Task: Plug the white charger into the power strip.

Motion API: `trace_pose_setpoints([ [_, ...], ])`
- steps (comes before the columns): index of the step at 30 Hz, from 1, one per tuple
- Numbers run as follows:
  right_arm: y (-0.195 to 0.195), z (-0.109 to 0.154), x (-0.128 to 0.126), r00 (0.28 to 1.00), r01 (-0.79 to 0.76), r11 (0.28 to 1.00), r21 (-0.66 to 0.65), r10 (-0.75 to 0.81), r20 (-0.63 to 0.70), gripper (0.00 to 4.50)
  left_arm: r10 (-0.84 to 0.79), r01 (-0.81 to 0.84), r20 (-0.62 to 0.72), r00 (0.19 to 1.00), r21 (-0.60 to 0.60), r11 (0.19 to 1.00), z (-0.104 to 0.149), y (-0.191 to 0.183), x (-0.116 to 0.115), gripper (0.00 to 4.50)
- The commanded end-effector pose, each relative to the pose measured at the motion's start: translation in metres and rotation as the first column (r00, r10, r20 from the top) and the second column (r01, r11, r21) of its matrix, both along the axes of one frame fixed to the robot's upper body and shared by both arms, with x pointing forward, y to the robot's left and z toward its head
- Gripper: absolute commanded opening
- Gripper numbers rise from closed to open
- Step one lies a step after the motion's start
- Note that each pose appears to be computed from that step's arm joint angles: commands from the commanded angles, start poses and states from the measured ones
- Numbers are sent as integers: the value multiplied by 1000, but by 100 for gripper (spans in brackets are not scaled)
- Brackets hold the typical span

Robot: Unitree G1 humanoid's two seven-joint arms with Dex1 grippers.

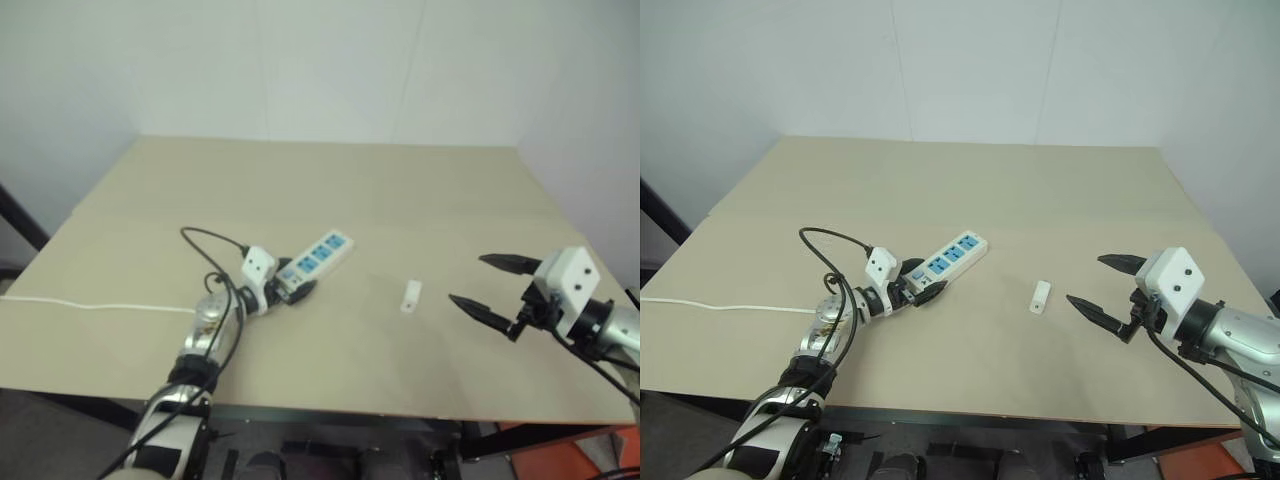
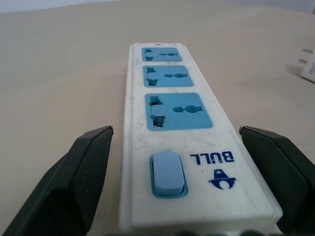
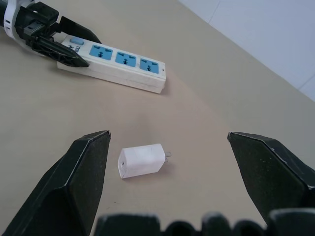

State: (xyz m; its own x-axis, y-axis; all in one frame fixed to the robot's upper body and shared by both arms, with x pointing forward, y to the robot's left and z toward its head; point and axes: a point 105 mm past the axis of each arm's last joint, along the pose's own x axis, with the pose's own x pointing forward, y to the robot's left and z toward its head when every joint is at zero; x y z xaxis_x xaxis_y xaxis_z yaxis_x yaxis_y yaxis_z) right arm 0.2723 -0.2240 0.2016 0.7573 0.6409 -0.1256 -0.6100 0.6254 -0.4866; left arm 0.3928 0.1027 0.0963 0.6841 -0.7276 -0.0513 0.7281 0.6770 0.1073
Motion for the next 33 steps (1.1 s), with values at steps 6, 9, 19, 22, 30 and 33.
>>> trace_pose_setpoints([
  [6,4,13,0,998,-4,1000,3,4,61,450,-3,3,2,1000,19,1000,2,7,-13,449],
  [9,6,13,3,998,-13,1000,8,13,65,450,3,-3,7,1000,17,1000,7,8,-13,449],
  [19,7,16,6,997,-13,1000,10,12,83,450,9,-4,-103,995,46,999,-15,-1,-19,449],
  [22,7,17,6,996,-12,1000,11,11,88,450,-8,18,-133,991,74,997,-24,-9,-19,449],
  [30,7,23,5,994,-8,1000,17,6,110,450,-34,45,-146,989,74,996,-24,-15,-14,331],
  [33,7,23,5,994,-13,1000,20,10,109,450,-82,91,-124,989,70,993,-20,-17,-16,331],
])
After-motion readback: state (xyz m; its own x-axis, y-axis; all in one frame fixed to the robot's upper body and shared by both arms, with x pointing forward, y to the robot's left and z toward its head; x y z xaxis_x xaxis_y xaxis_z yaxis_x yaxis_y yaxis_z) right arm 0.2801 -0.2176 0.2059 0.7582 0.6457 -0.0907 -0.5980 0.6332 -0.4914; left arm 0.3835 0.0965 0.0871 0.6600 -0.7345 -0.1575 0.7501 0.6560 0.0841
